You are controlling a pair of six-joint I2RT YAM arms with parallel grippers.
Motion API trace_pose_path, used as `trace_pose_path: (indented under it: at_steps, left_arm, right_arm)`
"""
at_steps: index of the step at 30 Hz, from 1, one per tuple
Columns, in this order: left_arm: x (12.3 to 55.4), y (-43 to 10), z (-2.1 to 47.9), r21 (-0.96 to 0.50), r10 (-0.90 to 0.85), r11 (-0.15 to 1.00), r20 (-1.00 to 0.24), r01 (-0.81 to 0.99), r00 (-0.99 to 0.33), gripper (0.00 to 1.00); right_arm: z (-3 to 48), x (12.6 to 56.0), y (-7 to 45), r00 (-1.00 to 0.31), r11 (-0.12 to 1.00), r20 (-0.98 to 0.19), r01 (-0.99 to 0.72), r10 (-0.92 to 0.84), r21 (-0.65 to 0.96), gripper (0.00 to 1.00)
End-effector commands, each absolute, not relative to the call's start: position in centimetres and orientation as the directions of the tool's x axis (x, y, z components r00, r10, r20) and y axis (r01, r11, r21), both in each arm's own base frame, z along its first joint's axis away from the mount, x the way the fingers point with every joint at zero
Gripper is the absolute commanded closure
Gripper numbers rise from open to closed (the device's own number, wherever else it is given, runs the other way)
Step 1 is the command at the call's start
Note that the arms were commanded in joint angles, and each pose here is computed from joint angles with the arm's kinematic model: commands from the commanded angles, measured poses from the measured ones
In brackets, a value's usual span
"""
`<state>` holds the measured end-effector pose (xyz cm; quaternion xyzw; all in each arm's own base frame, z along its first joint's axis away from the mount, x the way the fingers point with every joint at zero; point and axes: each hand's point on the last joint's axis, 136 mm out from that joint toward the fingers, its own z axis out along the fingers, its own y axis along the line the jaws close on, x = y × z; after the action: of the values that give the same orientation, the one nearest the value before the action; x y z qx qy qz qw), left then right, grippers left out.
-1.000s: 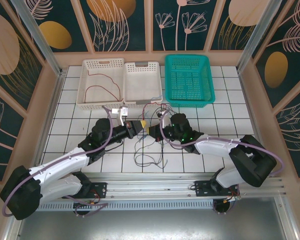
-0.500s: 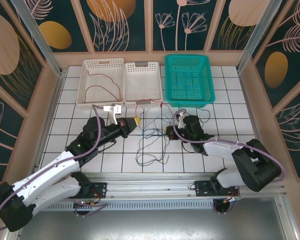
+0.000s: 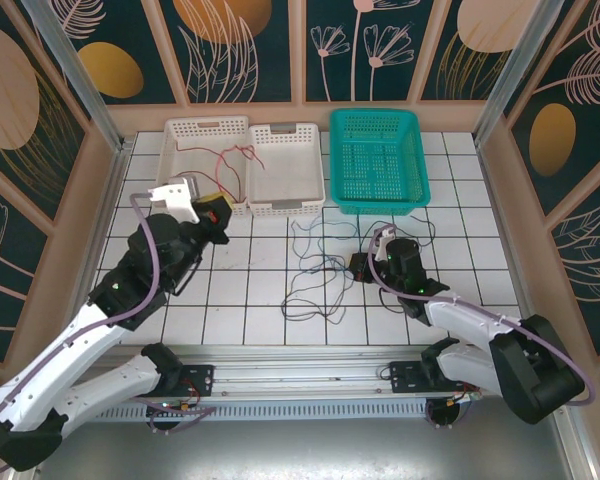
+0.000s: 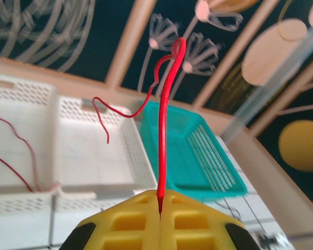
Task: Untangle the cables
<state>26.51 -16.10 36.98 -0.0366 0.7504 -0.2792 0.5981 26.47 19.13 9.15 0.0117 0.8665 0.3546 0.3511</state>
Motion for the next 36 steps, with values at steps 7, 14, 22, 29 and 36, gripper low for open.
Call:
trace_pose_path:
  at_steps: [7, 14, 22, 29, 36]
  left_arm:
    - [30.0, -9.9, 39.3, -0.260, -0.257, 0.965, -0.960, 0.013, -0.111, 1.00]
    - [34.4, -8.4, 36.8, -0.273, -0.278, 0.961, -0.950, -0.055, -0.141, 1.00]
    - [40.5, -6.6, 32.7, -0.320, -0.335, 0.942, -0.917, -0.104, -0.215, 1.00]
    - [43.8, -4.6, 27.1, -0.356, -0.395, 0.917, -0.870, -0.177, -0.297, 1.00]
    - [46.2, -5.1, 21.9, -0.346, -0.403, 0.914, -0.830, -0.210, -0.386, 1.00]
  right_arm:
    - [10.9, 25.8, 20.1, -0.747, 0.688, -0.611, -0.298, 0.264, 0.662, 1.00]
    - [13.2, 25.2, 20.5, -0.719, 0.648, -0.645, -0.366, 0.259, 0.668, 1.00]
    - [15.3, 23.8, 20.8, -0.693, 0.601, -0.681, -0.446, 0.236, 0.663, 1.00]
    - [16.9, 22.6, 21.3, -0.678, 0.550, -0.701, -0.507, 0.221, 0.664, 1.00]
    - [19.5, 21.6, 22.0, -0.649, 0.494, -0.730, -0.572, 0.215, 0.654, 1.00]
